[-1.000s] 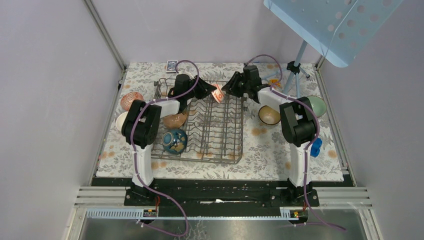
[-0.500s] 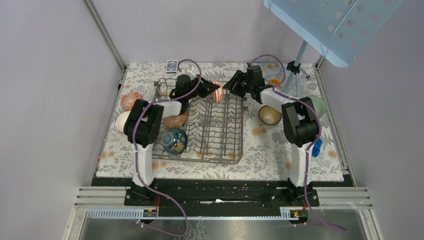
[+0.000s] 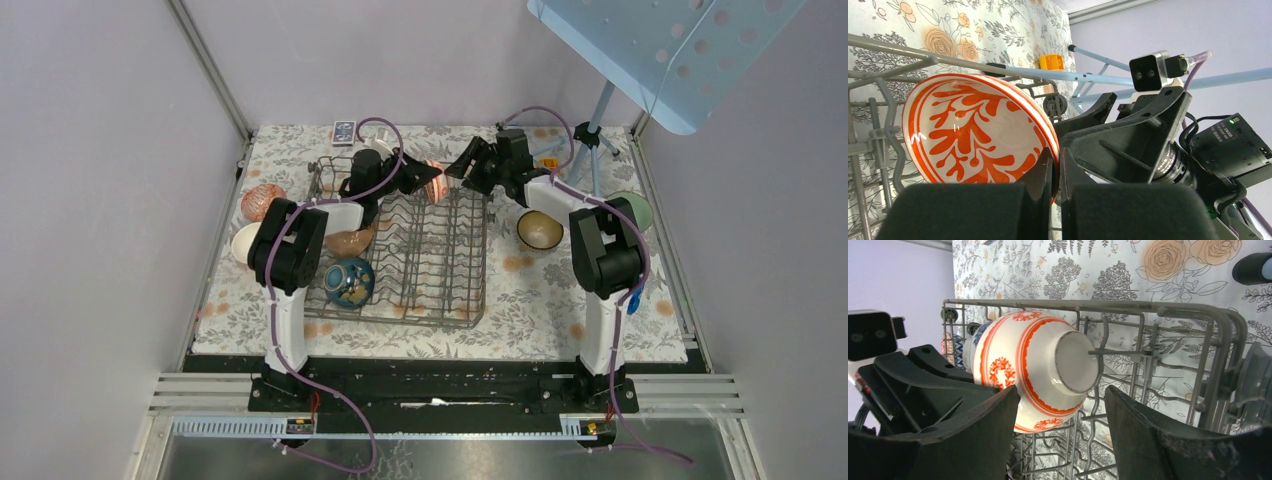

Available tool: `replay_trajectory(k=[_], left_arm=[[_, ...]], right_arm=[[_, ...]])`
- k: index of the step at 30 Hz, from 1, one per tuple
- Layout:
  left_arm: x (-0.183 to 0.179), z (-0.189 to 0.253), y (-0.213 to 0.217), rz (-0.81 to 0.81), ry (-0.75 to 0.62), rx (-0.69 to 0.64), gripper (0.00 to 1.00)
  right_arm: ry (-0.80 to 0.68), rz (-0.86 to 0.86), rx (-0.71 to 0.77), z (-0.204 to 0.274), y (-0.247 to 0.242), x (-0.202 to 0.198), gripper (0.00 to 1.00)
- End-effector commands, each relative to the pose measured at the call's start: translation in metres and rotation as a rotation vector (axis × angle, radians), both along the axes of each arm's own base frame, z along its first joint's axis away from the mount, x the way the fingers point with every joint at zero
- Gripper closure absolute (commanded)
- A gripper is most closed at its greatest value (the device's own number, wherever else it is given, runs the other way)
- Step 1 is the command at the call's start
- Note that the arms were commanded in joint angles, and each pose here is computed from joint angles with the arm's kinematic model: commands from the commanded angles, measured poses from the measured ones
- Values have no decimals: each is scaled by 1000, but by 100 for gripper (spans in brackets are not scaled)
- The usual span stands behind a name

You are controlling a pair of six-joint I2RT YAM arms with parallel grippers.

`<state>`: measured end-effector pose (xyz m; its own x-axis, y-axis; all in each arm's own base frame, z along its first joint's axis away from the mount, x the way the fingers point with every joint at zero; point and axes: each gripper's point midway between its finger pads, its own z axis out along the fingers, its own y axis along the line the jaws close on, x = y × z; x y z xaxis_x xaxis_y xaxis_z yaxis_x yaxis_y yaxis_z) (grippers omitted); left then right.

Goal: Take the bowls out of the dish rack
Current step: Pick up the bowl from the dish rack.

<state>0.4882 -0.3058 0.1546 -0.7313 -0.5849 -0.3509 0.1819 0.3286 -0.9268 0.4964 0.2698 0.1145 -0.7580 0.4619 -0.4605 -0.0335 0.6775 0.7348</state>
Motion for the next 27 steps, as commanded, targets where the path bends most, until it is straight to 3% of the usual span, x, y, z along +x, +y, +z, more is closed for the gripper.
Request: replay_trajectory(k=[1, 15, 22, 27], left_arm=[[-4, 61, -2, -35, -169, -92, 100], [-27, 125, 13, -33, -255, -128, 100], [-60, 169, 24, -35, -314, -111, 100], [-103, 178, 35, -50, -342, 71, 100]], right_arm=[[-89, 40, 47, 53, 8, -10, 27], [-256, 58, 122, 149, -5, -53, 24], [-310, 176, 144, 182, -5, -114, 25], [-328, 316, 46, 198, -6, -182, 25]])
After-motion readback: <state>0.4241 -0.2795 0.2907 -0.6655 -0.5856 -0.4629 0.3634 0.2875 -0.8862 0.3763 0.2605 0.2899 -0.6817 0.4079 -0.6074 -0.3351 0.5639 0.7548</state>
